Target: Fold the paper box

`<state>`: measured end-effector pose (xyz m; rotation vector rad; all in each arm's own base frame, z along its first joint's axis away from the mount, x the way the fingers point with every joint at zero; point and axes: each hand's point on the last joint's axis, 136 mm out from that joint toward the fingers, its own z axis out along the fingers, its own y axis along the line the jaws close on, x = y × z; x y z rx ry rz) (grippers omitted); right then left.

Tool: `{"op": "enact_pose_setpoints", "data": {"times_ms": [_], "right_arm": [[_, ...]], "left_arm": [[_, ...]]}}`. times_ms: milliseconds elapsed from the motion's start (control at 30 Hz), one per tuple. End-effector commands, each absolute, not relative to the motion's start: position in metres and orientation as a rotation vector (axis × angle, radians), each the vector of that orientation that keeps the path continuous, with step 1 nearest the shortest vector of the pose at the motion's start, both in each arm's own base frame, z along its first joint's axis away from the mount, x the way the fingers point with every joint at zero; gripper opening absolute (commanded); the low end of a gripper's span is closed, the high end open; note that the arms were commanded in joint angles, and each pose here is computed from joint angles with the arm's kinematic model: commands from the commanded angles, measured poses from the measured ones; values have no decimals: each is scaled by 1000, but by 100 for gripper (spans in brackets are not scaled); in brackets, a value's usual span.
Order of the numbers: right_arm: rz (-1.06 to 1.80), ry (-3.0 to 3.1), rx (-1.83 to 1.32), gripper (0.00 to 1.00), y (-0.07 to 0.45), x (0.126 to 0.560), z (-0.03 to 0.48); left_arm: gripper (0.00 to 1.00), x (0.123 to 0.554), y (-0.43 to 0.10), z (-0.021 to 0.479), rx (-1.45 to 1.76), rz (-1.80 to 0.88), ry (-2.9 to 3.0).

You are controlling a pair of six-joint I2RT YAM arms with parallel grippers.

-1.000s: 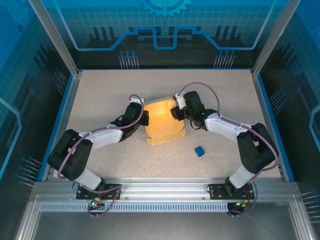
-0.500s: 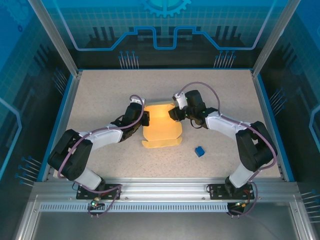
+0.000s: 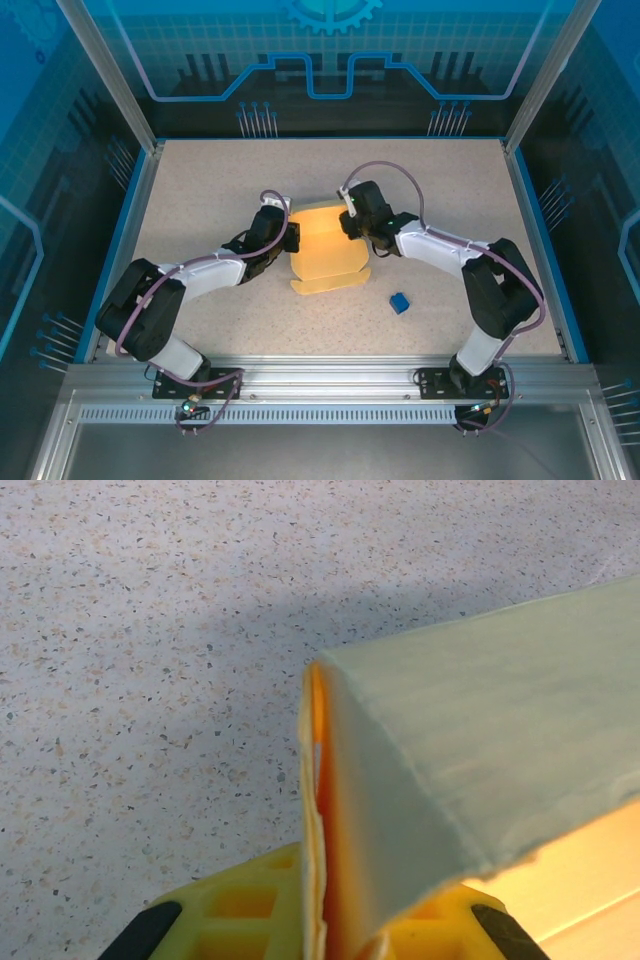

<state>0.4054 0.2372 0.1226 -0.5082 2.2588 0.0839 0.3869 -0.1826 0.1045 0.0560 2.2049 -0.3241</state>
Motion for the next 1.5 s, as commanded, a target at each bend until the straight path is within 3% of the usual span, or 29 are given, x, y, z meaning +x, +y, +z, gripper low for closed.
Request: {"op": "enact_pose_setpoints", "data": {"times_ms": [0,467,633,1033,1467], "right_arm": [[-177,2287,-408,17,212,410,119],[-505,2265,-366,14,190,410,116],[-498,2264,-388,16,193,411,116],[-189,2297,-451,30,223,394,123],[64,2294,-450,59,244,378,146]], "left_arm": [[13,385,-187,112,73,-345,2190],[14,384,-186,111,70,-343,2191],[14,384,-186,111,72,-339,2194],[13,386,-186,111,70,-333,2194],[13,385,-185,110,69,-330,2198]]}}
